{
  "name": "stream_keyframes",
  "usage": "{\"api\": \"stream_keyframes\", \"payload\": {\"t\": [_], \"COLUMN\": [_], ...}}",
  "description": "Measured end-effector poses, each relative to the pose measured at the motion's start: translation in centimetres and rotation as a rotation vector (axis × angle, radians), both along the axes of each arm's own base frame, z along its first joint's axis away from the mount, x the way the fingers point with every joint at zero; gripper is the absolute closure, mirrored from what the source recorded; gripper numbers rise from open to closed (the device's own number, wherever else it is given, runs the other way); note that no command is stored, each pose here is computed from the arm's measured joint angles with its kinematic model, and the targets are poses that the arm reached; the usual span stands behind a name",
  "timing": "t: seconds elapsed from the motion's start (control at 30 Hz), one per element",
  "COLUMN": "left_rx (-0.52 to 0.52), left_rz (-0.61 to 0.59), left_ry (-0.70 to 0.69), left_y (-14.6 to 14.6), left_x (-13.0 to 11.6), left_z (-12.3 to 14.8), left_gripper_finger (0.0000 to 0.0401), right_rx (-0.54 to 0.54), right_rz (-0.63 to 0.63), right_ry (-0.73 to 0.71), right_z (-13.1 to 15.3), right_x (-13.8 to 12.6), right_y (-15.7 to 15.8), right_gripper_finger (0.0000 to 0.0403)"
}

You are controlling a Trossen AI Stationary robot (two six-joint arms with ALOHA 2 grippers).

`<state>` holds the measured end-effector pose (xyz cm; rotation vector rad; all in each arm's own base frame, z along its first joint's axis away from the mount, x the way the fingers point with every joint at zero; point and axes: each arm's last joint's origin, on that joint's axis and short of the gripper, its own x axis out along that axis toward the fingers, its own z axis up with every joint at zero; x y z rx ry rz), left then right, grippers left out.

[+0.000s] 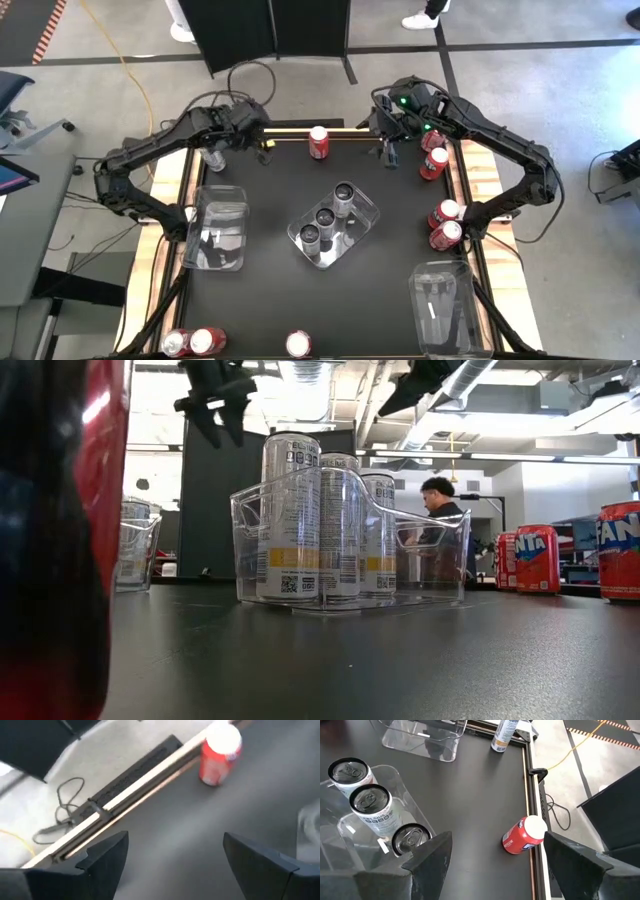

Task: Sort soda cans
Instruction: Put the white soda can into the middle transparent bin

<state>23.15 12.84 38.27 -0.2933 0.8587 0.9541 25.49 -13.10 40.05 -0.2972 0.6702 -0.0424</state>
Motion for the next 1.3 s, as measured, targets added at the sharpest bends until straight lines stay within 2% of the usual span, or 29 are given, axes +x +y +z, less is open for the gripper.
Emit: {"api": "stream_keyframes", "payload": {"t": [0.13,0.3,0.47,0.6,0.7,0.9,1.13,1.3], "left_rx": [-0.057,-0.139,-0.155,-0.196,-0.268,-0.389,-0.451,-0.447], "left_rz": [0.200,0.468,0.634,0.696,0.734,0.775,0.799,0.806], "left_ry": [-0.059,0.003,-0.021,0.011,0.050,0.203,0.300,0.296], "left_y": [2.5,4.9,6.4,6.3,6.2,7.2,10.4,10.5], "left_x": [-1.8,-5.5,-7.6,-8.4,-8.7,-8.2,-7.4,-7.9], "left_z": [-0.2,-0.8,-0.9,-1.2,-1.7,-3.8,-6.9,-6.7], "left_gripper_finger": [0.0083,0.0083,0.0083,0.0083,0.0083,0.0083,0.0083,0.0083], "right_rx": [0.006,0.010,0.012,0.023,0.025,0.018,0.026,0.027], "right_rz": [0.018,0.024,0.024,0.025,0.025,0.026,0.026,0.034], "right_ry": [-0.005,-0.008,-0.006,0.012,0.015,0.002,0.015,0.048], "right_z": [0.0,0.0,0.0,-0.2,-0.2,-0.1,-0.2,-1.8], "right_x": [0.0,0.0,0.0,-0.1,-0.1,0.0,-0.1,0.0], "right_y": [0.1,0.1,0.1,0.2,0.2,0.1,0.2,-0.1], "right_gripper_finger": [0.0072,0.0072,0.0072,0.0072,0.0072,0.0072,0.0072,0.0072]}}
